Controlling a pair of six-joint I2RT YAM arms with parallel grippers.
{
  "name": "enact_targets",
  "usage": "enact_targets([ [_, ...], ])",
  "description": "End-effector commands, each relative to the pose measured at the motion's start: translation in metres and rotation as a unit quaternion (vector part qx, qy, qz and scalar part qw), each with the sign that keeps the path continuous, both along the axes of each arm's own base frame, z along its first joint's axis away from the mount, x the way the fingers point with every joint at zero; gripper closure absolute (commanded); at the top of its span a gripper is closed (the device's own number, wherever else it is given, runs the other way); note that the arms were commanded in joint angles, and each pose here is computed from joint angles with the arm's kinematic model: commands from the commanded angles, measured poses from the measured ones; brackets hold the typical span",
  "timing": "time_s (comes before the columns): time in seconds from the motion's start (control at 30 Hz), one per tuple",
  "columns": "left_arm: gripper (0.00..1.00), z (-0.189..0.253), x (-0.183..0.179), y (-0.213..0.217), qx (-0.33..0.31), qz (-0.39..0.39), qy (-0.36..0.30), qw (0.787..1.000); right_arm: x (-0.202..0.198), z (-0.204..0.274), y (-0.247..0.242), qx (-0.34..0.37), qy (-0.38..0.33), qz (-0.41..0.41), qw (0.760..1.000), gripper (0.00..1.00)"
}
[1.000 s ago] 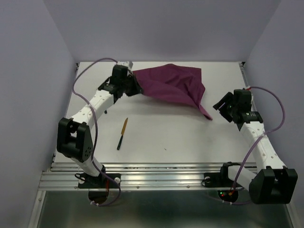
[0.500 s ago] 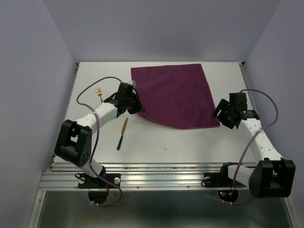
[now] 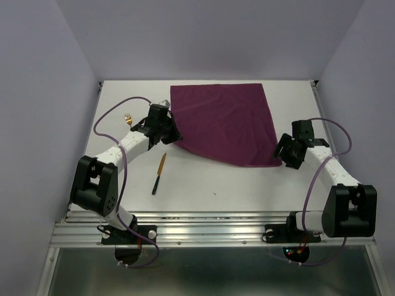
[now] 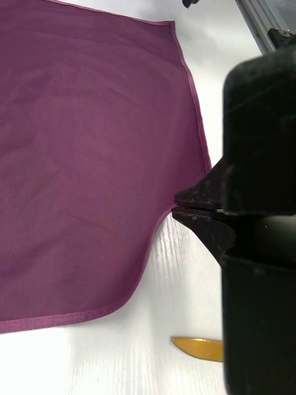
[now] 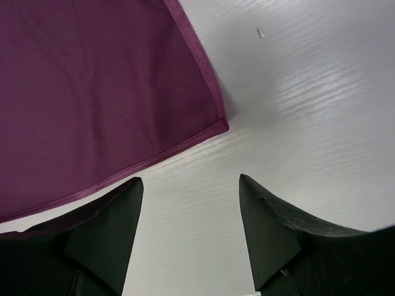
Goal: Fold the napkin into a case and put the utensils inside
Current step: Pick up the flattened napkin from the center of the board.
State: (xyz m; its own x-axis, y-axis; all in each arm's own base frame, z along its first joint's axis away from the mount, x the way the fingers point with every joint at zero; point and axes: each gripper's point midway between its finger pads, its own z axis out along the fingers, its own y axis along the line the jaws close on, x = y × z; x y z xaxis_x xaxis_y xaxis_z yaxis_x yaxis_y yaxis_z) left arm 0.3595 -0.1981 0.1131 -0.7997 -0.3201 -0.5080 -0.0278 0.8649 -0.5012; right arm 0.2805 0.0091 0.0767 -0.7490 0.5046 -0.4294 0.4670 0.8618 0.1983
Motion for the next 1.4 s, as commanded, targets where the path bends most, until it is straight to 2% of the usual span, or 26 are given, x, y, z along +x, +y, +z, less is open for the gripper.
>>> enact_targets([
  [0.0, 1.0, 0.026, 0.01, 0.01, -0.004, 0.012, -0.039, 0.999, 0.004, -0.011, -0.003, -0.001, -0.008, -0.023, 1.0, 0.32],
  [0.17, 1.0, 0.025, 0.012, 0.007, -0.009, 0.006, -0.036, 0.999, -0.001, -0.028, 0.005, 0.025, 0.003, -0.028, 0.999, 0.33],
  [0.37, 1.0, 0.024, 0.012, 0.005, -0.01, 0.002, -0.035, 0.999, 0.009, -0.035, 0.009, 0.037, -0.018, -0.033, 0.999, 0.35],
  [0.8, 1.0, 0.02, 0.009, 0.005, -0.011, -0.002, -0.032, 0.999, 0.026, -0.053, 0.004, 0.029, -0.021, -0.049, 0.998, 0.48],
  [0.9, 1.0, 0.021, 0.009, 0.004, -0.013, -0.003, -0.031, 0.999, 0.026, -0.056, 0.001, 0.022, -0.021, -0.054, 0.998, 0.55],
  [0.97, 1.0, 0.023, 0.01, 0.005, -0.013, -0.003, -0.034, 0.999, 0.026, -0.056, -0.001, 0.017, -0.022, -0.057, 0.998, 0.64],
  [1.0, 1.0, 0.023, 0.01, 0.005, -0.012, -0.002, -0.034, 0.999, 0.026, -0.055, -0.003, 0.014, -0.024, -0.06, 0.998, 0.73],
  [1.1, 1.0, 0.025, 0.01, 0.005, -0.01, -0.004, -0.037, 0.999, 0.029, -0.05, -0.003, 0.014, -0.033, -0.062, 0.997, 0.88],
  [1.13, 1.0, 0.027, 0.011, 0.005, -0.01, -0.005, -0.039, 0.999, 0.031, -0.044, -0.003, 0.016, -0.042, -0.064, 0.997, 0.99],
  [1.37, 1.0, 0.041, 0.018, 0.004, -0.005, -0.008, -0.05, 0.999, 0.055, 0.021, -0.004, 0.019, -0.129, -0.064, 0.989, 0.99],
])
